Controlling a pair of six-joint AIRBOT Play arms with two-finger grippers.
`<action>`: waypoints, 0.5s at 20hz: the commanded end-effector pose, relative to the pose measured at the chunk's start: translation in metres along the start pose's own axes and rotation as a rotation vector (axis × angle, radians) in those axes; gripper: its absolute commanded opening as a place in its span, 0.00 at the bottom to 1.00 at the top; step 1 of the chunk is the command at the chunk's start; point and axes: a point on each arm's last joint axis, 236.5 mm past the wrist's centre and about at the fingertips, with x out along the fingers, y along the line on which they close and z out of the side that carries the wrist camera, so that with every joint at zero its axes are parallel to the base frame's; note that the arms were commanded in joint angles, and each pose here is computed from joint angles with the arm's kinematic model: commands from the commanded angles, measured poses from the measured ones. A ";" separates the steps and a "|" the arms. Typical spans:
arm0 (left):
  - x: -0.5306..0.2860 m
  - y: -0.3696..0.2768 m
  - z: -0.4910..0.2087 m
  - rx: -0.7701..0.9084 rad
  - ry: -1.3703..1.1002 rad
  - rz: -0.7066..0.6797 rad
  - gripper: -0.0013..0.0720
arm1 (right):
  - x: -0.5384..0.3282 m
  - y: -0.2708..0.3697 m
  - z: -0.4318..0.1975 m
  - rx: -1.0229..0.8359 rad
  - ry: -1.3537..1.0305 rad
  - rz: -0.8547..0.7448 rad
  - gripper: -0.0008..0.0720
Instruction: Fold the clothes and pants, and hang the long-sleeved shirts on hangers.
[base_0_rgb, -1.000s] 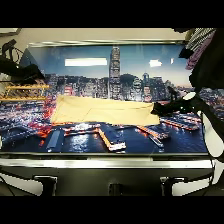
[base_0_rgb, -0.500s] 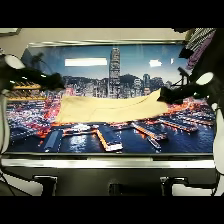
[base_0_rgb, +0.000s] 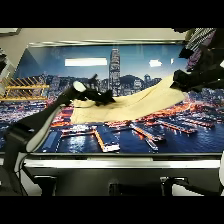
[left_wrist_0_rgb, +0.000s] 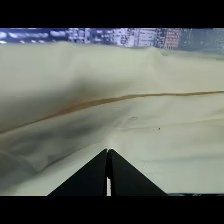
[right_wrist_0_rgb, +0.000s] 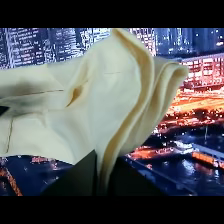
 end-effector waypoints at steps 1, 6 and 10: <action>0.051 -0.024 -0.027 -0.041 0.006 -0.062 0.03 | -0.023 0.004 0.003 -0.002 -0.033 -0.023 0.06; 0.090 -0.041 -0.054 -0.032 0.065 -0.085 0.03 | -0.032 0.009 0.003 0.006 -0.045 -0.019 0.06; 0.117 -0.045 -0.073 -0.071 0.106 -0.084 0.03 | -0.039 0.012 0.003 -0.001 -0.060 -0.017 0.06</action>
